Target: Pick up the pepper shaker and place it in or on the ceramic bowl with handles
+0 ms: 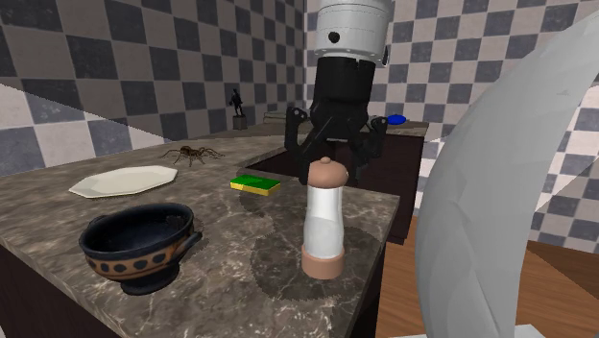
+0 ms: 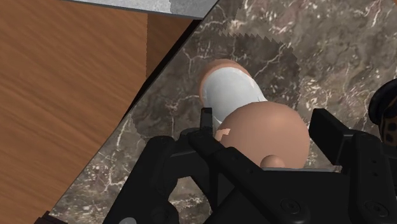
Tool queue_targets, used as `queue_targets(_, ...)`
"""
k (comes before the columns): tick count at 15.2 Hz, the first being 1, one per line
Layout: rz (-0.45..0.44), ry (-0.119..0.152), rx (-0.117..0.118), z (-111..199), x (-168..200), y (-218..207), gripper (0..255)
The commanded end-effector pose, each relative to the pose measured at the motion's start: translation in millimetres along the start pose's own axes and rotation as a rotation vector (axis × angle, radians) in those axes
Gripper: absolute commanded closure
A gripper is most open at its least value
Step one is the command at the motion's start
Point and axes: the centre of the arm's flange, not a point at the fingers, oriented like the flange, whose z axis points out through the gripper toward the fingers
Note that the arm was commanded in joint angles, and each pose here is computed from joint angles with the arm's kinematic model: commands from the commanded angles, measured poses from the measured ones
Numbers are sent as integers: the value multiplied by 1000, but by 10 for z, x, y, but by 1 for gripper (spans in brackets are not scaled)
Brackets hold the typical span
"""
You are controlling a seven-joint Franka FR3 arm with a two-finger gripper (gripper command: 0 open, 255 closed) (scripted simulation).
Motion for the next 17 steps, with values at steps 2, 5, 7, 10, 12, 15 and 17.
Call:
queue_targets(2,0,-1,0,4,-1,1,255)
queue_targets(5,0,-1,0,4,-1,2,255)
queue_targets(7,0,-1,0,4,-1,2,255)
queue_targets(10,0,-1,0,-47,-3,-5,255)
queue_targets(12,0,-1,0,-152,-4,-18,255)
queue_targets(15,0,-1,0,-309,-7,-36,255)
queue_targets(17,0,-1,0,-414,-8,-49,255)
